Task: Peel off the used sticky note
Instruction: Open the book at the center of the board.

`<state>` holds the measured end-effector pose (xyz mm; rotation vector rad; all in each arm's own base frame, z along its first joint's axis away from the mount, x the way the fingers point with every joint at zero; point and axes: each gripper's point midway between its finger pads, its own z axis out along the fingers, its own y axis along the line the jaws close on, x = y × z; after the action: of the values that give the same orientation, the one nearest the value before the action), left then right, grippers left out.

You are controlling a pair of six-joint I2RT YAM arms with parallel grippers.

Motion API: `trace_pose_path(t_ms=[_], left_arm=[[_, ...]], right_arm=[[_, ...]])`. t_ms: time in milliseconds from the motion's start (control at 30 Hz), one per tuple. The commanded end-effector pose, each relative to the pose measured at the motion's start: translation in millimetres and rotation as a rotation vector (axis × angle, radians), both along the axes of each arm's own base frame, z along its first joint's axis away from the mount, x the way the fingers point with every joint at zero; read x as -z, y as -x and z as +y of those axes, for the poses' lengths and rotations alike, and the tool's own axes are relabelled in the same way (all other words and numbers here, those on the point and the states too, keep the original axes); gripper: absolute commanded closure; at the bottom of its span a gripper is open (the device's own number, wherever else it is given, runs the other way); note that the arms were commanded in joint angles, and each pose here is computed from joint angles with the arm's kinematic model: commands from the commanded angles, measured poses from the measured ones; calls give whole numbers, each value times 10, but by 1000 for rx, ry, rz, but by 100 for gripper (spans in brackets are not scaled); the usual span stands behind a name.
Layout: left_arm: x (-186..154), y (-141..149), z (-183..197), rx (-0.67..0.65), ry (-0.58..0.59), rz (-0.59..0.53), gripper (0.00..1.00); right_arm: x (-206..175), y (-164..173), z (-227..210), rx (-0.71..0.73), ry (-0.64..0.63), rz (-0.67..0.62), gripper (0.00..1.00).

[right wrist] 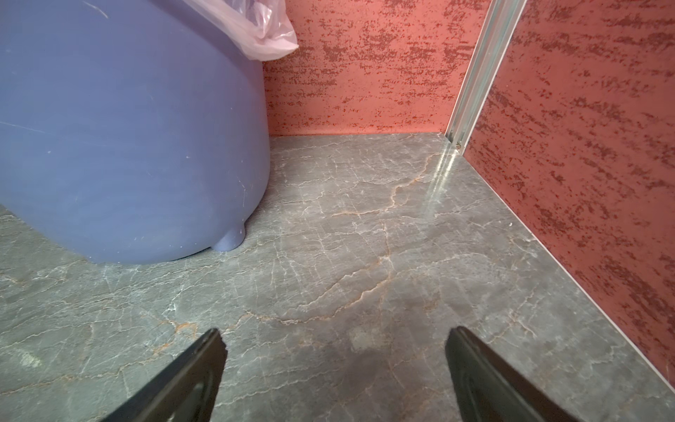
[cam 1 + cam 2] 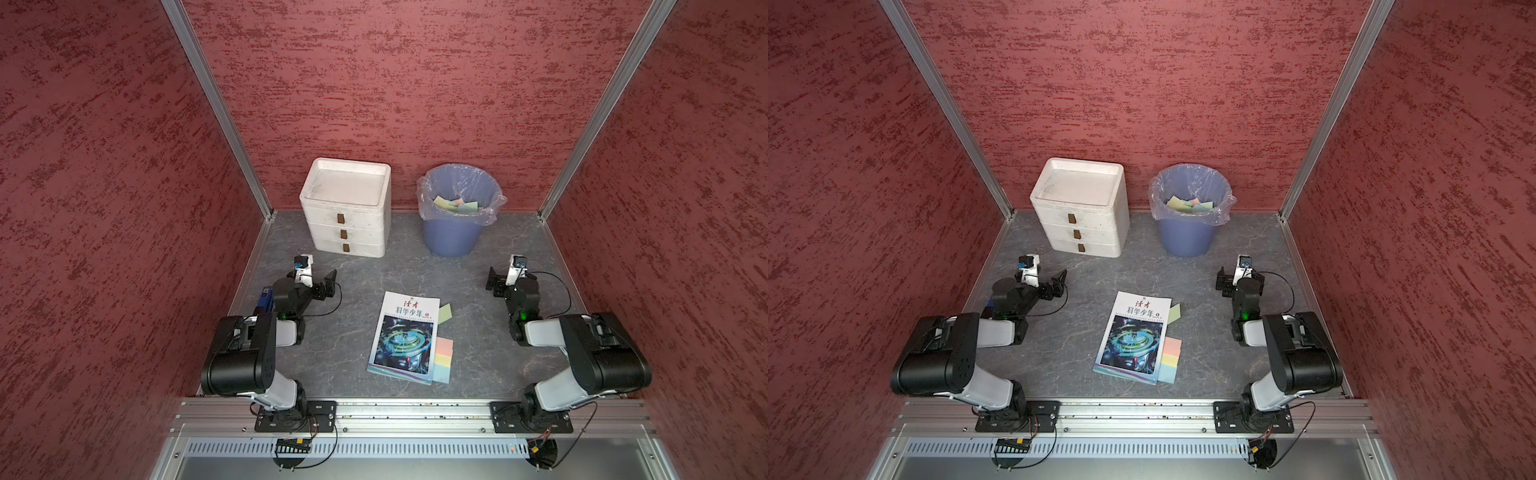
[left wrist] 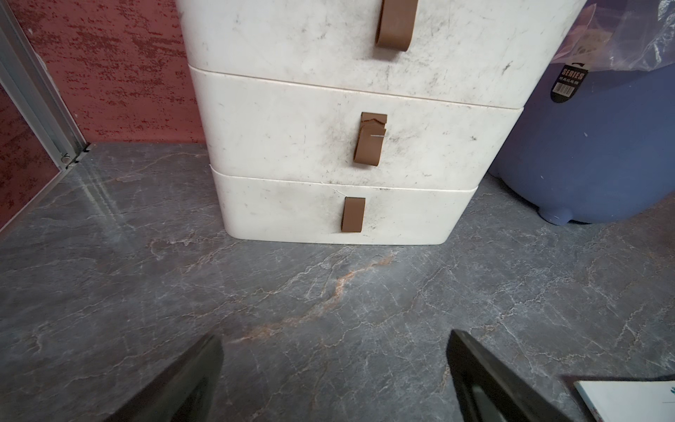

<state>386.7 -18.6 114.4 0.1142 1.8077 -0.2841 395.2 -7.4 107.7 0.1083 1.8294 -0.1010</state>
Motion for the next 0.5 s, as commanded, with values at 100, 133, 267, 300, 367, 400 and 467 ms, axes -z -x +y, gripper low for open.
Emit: trace_pose_path(t_ms=[100, 133, 267, 300, 367, 400, 467], left_arm=[[-105, -12, -42, 52, 11, -38, 0], [-124, -6, -30, 53, 18, -44, 0], [-144, 26, 30, 46, 43, -59, 0], [-147, 30, 34, 46, 44, -61, 0], [-144, 8, 29, 47, 41, -52, 0], [-132, -4, 12, 48, 32, -43, 0], [-123, -19, -17, 48, 17, -35, 0]], right_arm=[[-163, -42, -73, 57, -2, -50, 1], [-170, -36, -63, 53, -1, -51, 1], [-258, -30, 4, 31, 15, -57, 1], [-292, 7, -73, 91, 29, -22, 1], [-690, 12, -140, 144, 3, -38, 1], [-876, 36, -137, 147, -26, -53, 1], [-1350, 54, -87, 133, -109, -87, 1]])
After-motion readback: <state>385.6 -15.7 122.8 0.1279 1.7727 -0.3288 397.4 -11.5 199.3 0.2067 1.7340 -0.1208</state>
